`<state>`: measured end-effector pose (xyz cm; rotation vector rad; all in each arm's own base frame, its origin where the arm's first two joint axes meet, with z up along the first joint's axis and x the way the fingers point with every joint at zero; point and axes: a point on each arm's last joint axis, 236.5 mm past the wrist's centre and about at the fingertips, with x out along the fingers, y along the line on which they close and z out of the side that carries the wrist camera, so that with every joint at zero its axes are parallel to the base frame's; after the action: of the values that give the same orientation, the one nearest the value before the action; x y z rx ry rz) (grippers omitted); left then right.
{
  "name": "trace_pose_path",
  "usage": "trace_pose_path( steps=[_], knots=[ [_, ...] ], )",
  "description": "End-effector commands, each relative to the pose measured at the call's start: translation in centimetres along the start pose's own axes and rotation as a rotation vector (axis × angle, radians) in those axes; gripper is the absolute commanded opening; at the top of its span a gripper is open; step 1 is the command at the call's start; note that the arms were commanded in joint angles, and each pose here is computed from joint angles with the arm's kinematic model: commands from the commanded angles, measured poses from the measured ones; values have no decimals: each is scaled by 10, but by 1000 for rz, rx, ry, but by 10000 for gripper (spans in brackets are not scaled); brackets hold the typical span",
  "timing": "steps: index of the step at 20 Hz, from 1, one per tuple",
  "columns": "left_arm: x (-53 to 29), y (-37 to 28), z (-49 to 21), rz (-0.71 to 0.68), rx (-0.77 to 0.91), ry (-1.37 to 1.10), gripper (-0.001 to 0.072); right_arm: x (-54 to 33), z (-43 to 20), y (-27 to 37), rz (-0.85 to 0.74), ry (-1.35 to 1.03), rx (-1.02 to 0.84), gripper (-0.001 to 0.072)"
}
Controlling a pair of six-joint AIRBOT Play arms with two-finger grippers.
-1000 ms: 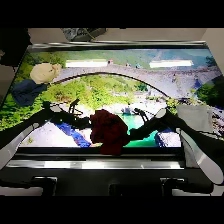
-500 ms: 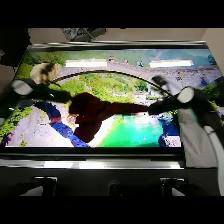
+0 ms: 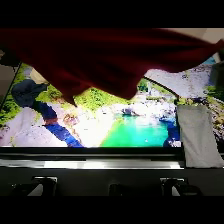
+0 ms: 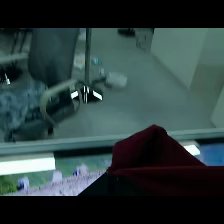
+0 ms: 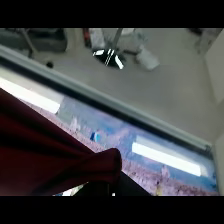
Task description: Fold the shirts.
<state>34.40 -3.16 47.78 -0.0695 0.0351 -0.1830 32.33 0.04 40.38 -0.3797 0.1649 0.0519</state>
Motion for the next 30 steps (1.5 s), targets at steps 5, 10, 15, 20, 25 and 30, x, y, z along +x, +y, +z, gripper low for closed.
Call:
trace_pose_path(
  steps=[5, 10, 15, 20, 25, 30],
  knots=[
    [-88, -34, 100, -40, 8, -298, 29, -84, 65, -17, -93, -274, 11, 47],
    [-59, -21, 32, -11, 23, -20, 29, -62, -3, 9, 24, 19, -1, 47],
    [39, 17, -160, -9, -101, 518, 31, 41, -160, 68, 305, 590, -54, 47],
    [127, 25, -357, -40, -176, 780, 31, 194, -245, 87, 265, 613, 33, 48],
    [164, 1, -462, -79, -238, 939, 32, 243, -305, 125, 245, 707, 366, 49],
    [169, -19, -487, -111, -344, 992, 131, 252, -314, 183, 357, 735, 381, 56]
  ],
)
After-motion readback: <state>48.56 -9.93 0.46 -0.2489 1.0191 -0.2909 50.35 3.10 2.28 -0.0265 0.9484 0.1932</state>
